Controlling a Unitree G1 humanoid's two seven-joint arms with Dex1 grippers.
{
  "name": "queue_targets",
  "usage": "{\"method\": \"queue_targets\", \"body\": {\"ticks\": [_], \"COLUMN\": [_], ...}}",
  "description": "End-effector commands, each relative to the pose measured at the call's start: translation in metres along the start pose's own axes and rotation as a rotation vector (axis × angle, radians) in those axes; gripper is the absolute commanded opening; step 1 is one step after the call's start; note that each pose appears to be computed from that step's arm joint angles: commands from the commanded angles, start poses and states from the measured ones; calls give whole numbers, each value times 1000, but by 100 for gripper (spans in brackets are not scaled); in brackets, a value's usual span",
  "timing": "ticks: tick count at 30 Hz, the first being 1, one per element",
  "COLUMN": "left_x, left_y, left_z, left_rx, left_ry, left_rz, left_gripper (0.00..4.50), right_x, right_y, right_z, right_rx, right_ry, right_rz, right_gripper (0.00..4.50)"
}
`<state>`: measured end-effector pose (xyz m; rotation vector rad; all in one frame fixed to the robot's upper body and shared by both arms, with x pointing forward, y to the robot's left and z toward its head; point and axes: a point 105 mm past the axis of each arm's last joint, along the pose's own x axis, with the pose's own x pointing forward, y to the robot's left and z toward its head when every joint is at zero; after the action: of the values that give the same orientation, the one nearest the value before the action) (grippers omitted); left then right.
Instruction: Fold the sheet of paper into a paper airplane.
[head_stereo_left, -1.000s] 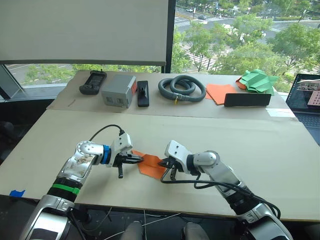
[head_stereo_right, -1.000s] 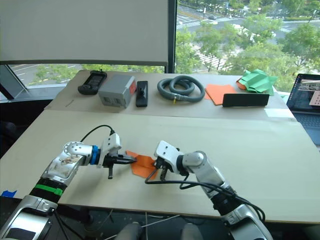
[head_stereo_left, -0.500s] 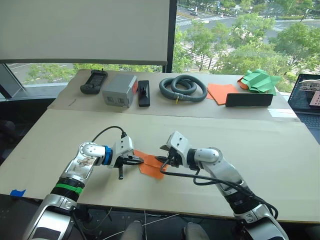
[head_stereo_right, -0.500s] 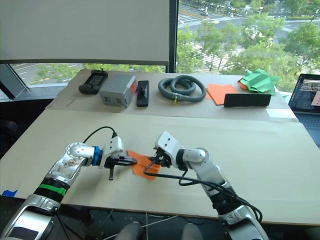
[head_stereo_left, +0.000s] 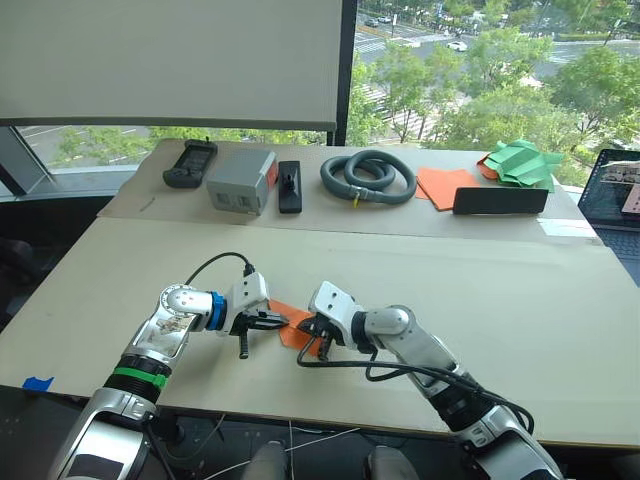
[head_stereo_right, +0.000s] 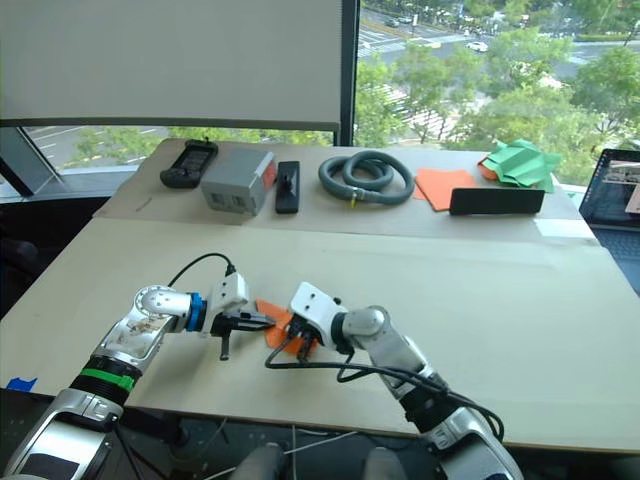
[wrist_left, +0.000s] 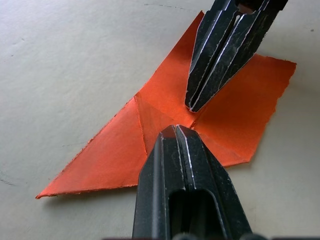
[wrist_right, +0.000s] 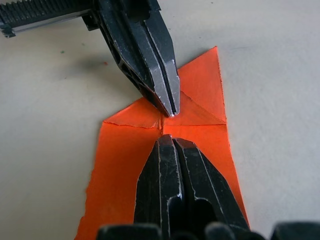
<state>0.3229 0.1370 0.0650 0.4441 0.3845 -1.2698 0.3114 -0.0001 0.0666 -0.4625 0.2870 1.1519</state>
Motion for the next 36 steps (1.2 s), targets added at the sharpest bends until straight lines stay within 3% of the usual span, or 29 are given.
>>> {"method": "queue_targets", "body": {"ticks": [1,6,11,19,36], "left_x": [7,10,14,19,16], "left_y": [-4,0,1,-13,-16], "left_z": [-4,5,-3,-41,-49], "left_rx": [-2,6,1,-20,-42], "left_ry": [33,16,53,200,221], "left_rz": [-15,-5,-11,-78,-85], "left_gripper": [0,0,0,0,0], "right_x": [2,2,3,-7,-53], "right_y": [2,10,13,11,25], "right_z": [-21,-40,-48,-59,-103], "right_rx": [40,99,116,104,176], "right_ry": [90,169,210,268,403], "right_rz": [7,40,48,23,-22], "right_gripper": [3,3,3,3,3]}}
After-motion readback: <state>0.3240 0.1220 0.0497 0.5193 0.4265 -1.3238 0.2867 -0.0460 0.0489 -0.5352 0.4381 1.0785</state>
